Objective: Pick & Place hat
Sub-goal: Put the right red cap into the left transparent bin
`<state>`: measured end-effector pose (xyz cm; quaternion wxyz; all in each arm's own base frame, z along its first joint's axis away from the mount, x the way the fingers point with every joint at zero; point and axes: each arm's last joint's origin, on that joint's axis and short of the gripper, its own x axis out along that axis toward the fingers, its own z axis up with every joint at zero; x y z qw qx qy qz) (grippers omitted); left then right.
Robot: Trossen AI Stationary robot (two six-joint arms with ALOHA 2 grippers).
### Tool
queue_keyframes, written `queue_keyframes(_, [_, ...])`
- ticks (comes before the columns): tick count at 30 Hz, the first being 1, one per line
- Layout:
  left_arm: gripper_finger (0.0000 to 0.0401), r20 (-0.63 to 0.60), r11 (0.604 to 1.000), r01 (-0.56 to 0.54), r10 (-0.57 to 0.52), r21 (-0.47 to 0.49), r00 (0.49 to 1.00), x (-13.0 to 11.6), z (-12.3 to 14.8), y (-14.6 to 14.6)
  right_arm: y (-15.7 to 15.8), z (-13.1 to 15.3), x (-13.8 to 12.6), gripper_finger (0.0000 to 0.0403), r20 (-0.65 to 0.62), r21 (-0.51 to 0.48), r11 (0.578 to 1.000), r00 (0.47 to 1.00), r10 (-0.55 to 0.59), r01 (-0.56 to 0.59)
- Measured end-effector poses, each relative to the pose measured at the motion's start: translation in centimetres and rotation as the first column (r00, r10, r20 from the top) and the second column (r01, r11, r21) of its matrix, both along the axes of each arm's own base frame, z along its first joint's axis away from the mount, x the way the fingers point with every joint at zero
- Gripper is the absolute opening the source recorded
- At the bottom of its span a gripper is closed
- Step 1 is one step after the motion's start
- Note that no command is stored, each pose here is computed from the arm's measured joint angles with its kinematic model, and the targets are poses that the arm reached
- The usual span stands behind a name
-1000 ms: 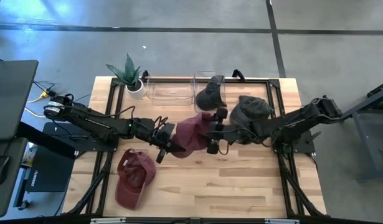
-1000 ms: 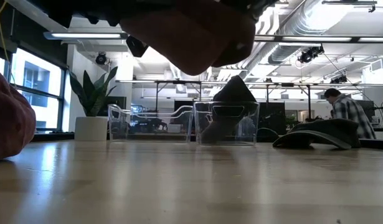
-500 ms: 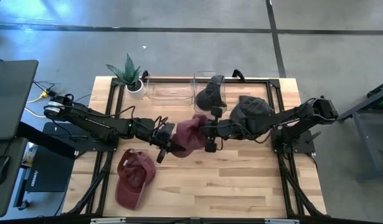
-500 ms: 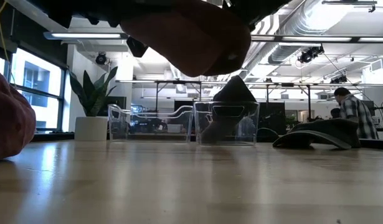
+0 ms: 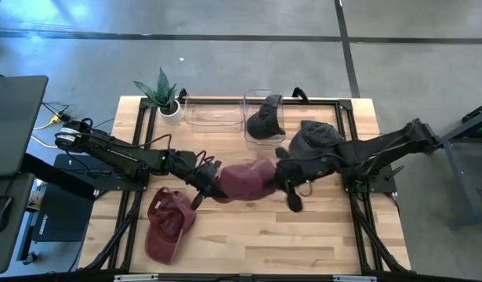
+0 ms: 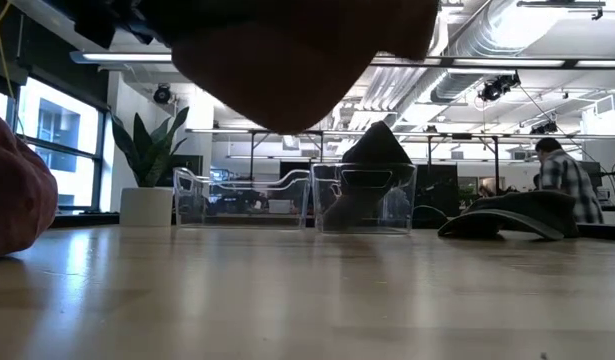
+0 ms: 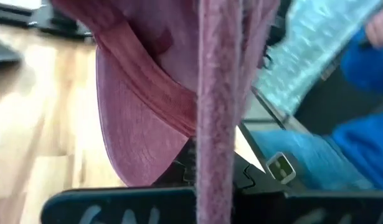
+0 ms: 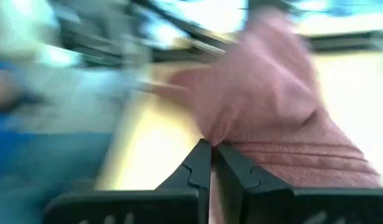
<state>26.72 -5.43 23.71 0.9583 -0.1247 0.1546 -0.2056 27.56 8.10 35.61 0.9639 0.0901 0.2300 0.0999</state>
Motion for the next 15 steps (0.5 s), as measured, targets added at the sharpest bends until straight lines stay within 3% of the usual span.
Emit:
queue_keyframes(3, [0.0002,0.041,0.998,0.023,-0.026,0.058,0.999,0.0,0.2,-0.2,0.5,1.2,0.1,0.0007,0.07,0.077,0.988,0.989,0.13,-0.135])
queue_keyframes(7, [0.0002,0.069,0.989,0.027,-0.038,0.146,0.997,-0.1,0.1,-0.6,0.4,1.3,0.3,0.002,0.105,0.062,0.99,0.987,0.119,-0.126])
queue_keyframes(10, [0.0002,0.062,0.983,0.026,-0.038,0.183,0.997,-0.2,-0.2,-1.0,0.6,1.5,0.2,0.0056,0.132,0.055,0.983,0.977,0.167,-0.175])
queue_keyframes(15, [0.0002,0.072,0.981,0.011,-0.026,0.193,0.997,-0.2,-0.1,-1.0,0.9,3.5,0.0,0.015,0.218,0.05,0.971,0.951,0.219,-0.235])
